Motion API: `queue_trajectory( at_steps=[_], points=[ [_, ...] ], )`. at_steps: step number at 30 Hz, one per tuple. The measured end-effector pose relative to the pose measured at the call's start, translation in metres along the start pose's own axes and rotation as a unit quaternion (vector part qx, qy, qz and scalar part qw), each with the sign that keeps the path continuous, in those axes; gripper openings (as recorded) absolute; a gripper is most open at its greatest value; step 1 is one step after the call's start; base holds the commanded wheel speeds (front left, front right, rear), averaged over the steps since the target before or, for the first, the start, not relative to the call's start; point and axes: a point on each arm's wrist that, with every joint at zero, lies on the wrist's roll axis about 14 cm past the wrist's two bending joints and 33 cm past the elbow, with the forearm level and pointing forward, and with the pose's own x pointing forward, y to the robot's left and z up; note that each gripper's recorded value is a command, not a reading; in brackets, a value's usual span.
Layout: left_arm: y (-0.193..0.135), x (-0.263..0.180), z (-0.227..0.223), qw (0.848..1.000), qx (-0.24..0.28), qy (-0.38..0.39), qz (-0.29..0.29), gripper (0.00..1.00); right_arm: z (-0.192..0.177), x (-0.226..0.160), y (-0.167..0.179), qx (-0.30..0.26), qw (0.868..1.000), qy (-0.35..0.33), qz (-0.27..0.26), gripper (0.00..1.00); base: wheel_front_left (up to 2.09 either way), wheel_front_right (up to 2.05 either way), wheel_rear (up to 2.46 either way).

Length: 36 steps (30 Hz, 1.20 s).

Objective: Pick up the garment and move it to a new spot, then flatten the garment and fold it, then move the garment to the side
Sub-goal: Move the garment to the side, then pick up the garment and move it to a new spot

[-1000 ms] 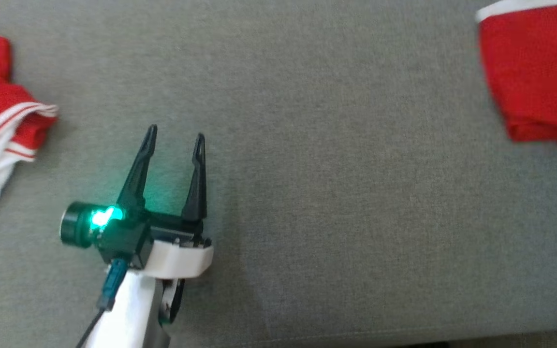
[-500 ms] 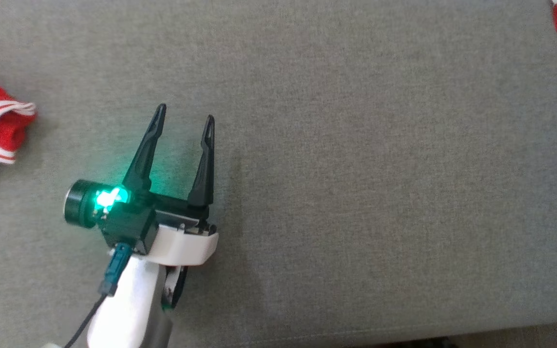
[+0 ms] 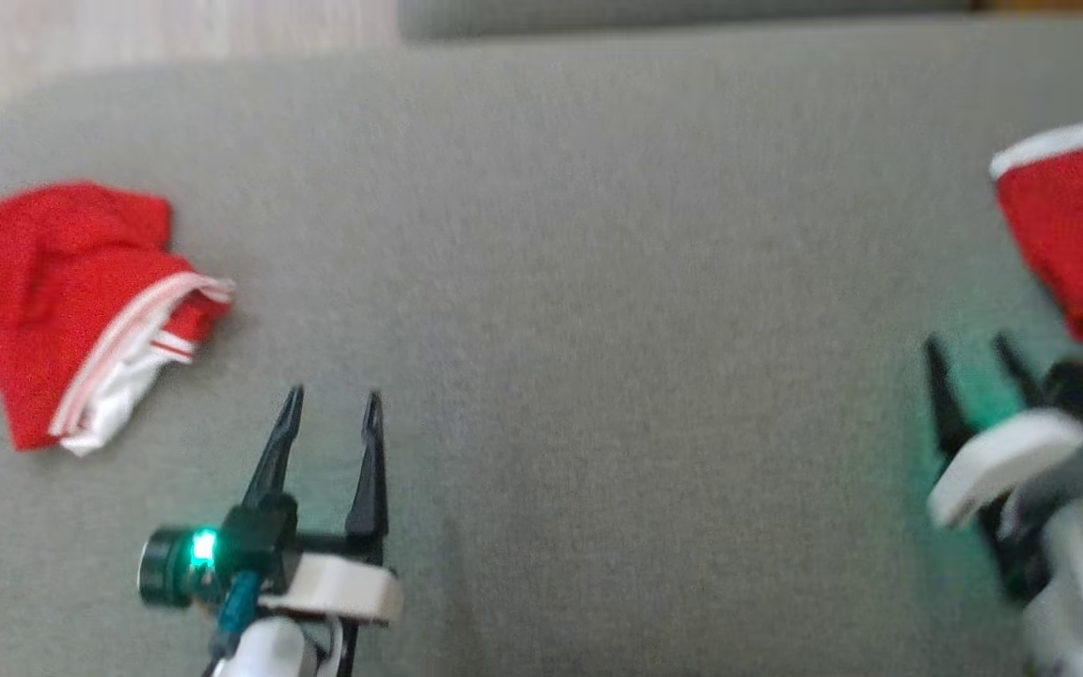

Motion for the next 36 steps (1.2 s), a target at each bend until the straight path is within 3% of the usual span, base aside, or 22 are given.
queue_trajectory(
  at_steps=[5, 8, 11, 14, 20, 30, 36],
  points=[
    [0.02, -0.036, 0.006, 0.999, 0.01, -0.006, 0.044, 1.0, -0.006, -0.039, 0.056, 0.056, 0.994, -0.076, 0.048, 1.0, 0.0, 0.0, 0.0],
    [0.03, -0.051, 0.016, 0.998, 0.015, -0.021, 0.064, 1.0, -0.001, -0.058, 0.083, 0.04, 0.991, -0.104, 0.076, 1.0, 0.0, 0.0, 0.0],
    [0.034, -0.059, 0.031, 0.996, 0.022, -0.047, 0.074, 1.0, 0.047, -0.081, 0.091, 0.031, 0.977, -0.195, 0.082, 1.0, 0.0, 0.0, 0.0],
    [0.034, -0.068, 0.039, 0.995, 0.034, -0.061, 0.077, 1.0, 0.066, -0.108, 0.095, 0.023, 0.965, -0.246, 0.084, 1.0, 0.0, 0.0, 0.0],
    [0.032, -0.082, 0.033, 0.994, 0.052, -0.059, 0.076, 1.0, 0.034, -0.131, 0.089, 0.035, 0.97, -0.229, 0.069, 1.0, 0.0, 0.0, 0.0],
    [0.045, -0.094, 0.031, 0.992, 0.052, -0.058, 0.1, 1.0, 0.042, -0.125, 0.095, 0.047, 0.968, -0.233, 0.081, 1.0, 0.0, 0.0, 0.0],
    [0.076, -0.119, 0.034, 0.984, 0.048, -0.068, 0.155, 1.0, 0.047, -0.108, 0.126, 0.03, 0.967, -0.22, 0.128, 1.0, 0.0, 0.0, 0.0]
  ],
)
